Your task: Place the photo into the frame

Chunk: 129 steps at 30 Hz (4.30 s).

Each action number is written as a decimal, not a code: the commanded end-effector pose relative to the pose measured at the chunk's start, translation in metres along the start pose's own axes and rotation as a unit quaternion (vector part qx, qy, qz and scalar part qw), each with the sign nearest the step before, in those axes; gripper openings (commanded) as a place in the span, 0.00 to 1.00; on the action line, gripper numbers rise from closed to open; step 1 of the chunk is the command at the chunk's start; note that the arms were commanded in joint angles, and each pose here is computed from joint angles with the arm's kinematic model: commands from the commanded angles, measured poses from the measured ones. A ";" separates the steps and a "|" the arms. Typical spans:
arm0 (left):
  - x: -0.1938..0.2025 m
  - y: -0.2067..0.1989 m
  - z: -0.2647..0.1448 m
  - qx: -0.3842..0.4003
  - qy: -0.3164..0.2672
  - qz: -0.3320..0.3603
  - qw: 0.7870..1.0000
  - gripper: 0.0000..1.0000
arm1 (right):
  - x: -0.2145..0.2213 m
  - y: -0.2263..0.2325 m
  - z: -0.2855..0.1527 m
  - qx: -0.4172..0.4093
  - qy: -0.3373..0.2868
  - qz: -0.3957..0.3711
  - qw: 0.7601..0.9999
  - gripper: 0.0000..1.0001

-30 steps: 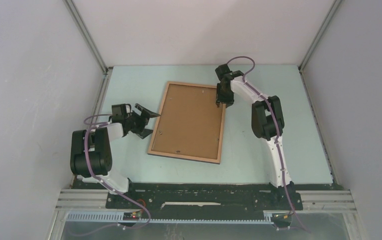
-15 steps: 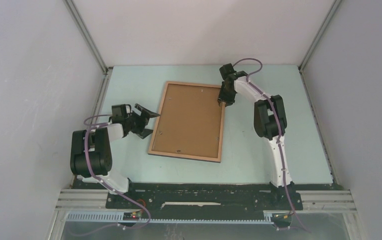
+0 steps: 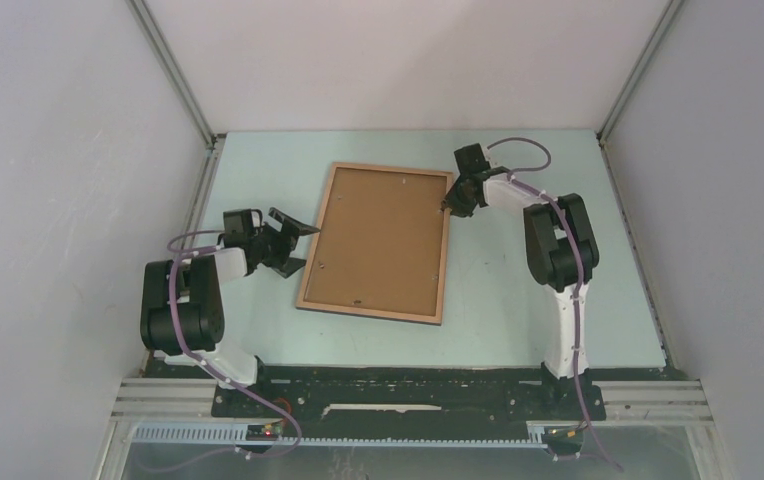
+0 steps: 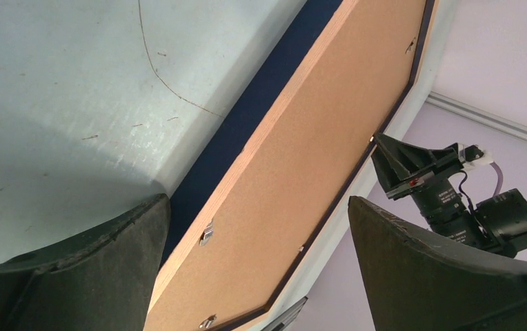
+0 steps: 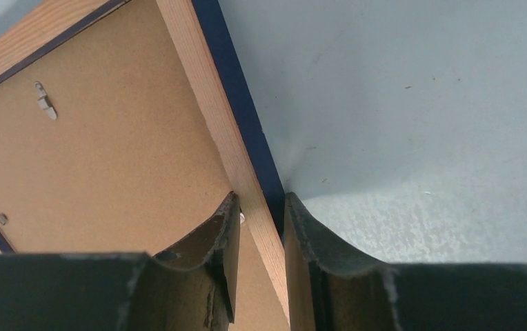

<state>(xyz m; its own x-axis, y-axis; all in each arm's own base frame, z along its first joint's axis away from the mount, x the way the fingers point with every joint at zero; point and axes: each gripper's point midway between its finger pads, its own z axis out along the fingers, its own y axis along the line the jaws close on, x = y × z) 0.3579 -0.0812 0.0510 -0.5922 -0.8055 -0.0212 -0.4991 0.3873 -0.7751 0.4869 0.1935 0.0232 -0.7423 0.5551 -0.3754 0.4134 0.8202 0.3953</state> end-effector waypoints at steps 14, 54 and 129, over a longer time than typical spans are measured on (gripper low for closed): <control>0.010 -0.004 -0.005 0.012 0.010 -0.003 1.000 0.99 | -0.013 0.024 -0.030 -0.001 -0.046 -0.102 0.994 0.05; 0.010 -0.001 -0.003 0.012 0.006 -0.001 1.000 1.00 | 0.017 0.029 -0.005 -0.015 0.020 -0.107 0.994 0.00; -0.021 0.040 -0.026 -0.359 0.032 0.435 0.825 0.11 | -0.054 -0.010 -0.024 -0.004 0.017 -0.215 0.976 0.82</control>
<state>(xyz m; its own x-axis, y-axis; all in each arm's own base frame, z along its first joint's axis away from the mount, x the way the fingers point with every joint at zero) 0.3134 -0.0486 0.0236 -0.9334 -0.1658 -0.3182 -0.1755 0.9845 0.0020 0.5264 0.1659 0.0705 -0.8157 0.2085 -0.5396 0.0490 0.9544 0.2946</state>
